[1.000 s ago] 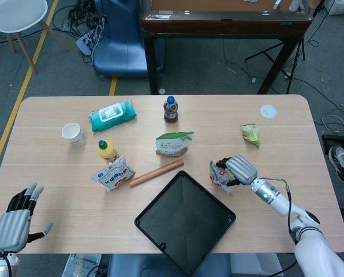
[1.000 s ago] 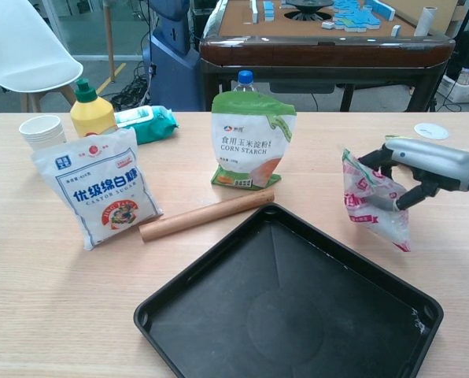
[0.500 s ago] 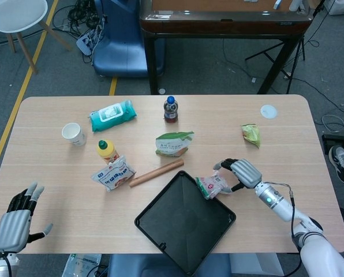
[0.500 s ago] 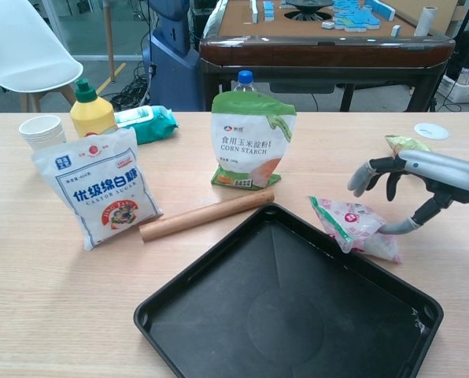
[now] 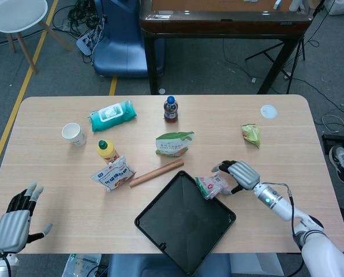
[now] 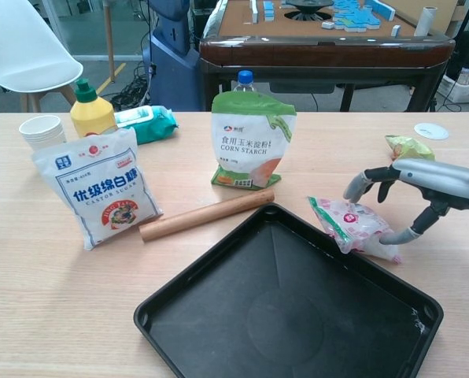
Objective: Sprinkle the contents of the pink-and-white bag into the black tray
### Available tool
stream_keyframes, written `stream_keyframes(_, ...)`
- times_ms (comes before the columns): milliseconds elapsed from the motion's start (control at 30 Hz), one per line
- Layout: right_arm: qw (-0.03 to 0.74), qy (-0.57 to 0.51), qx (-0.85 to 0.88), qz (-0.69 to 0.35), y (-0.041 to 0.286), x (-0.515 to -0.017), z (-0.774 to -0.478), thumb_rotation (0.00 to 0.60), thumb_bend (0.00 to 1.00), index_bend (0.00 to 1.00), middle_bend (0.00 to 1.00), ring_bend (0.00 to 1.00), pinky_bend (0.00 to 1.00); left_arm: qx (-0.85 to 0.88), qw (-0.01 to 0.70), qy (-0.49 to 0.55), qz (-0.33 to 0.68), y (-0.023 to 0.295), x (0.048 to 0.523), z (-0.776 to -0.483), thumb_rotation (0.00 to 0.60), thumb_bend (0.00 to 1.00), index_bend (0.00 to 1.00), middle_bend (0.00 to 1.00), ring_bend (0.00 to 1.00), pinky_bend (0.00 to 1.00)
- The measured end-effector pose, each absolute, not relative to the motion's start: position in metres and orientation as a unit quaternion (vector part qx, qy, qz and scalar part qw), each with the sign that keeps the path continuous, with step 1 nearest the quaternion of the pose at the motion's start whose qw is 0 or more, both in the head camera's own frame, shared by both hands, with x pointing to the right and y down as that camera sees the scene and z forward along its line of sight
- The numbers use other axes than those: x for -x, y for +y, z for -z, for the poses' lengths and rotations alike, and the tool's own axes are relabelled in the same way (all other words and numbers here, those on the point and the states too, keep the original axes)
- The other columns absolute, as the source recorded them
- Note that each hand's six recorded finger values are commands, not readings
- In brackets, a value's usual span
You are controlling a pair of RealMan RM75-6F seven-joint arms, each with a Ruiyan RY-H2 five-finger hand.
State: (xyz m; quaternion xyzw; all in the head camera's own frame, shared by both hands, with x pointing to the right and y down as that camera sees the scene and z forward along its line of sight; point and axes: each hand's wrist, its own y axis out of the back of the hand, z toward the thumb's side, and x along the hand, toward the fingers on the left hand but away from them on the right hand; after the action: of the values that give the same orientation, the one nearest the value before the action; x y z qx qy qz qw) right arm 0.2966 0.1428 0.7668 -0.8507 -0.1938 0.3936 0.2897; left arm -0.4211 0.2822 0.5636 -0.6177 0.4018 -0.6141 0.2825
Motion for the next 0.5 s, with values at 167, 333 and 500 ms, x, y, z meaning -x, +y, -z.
stream_keyframes(167,0.296,-0.184,0.846,-0.404,0.144,-0.296,-0.771,0.600,0.00,0.28,0.31,0.23,0.32,0.617,0.283,0.403,0.614,0.282,0.422,-0.563,0.600,0.18,0.08,0.01,0.00,0.05)
stream_keyframes(333,0.297,-0.181,0.840,-0.416,0.144,-0.298,-0.776,0.600,0.01,0.28,0.32,0.23,0.32,0.617,0.282,0.403,0.614,0.283,0.423,-0.563,0.600,0.18,0.08,0.01,0.00,0.05)
stream_keyframes(500,0.299,-0.173,0.840,-0.419,0.144,-0.294,-0.779,0.600,0.04,0.29,0.34,0.24,0.32,0.618,0.282,0.405,0.612,0.283,0.422,-0.563,0.600,0.18,0.08,0.01,0.00,0.05)
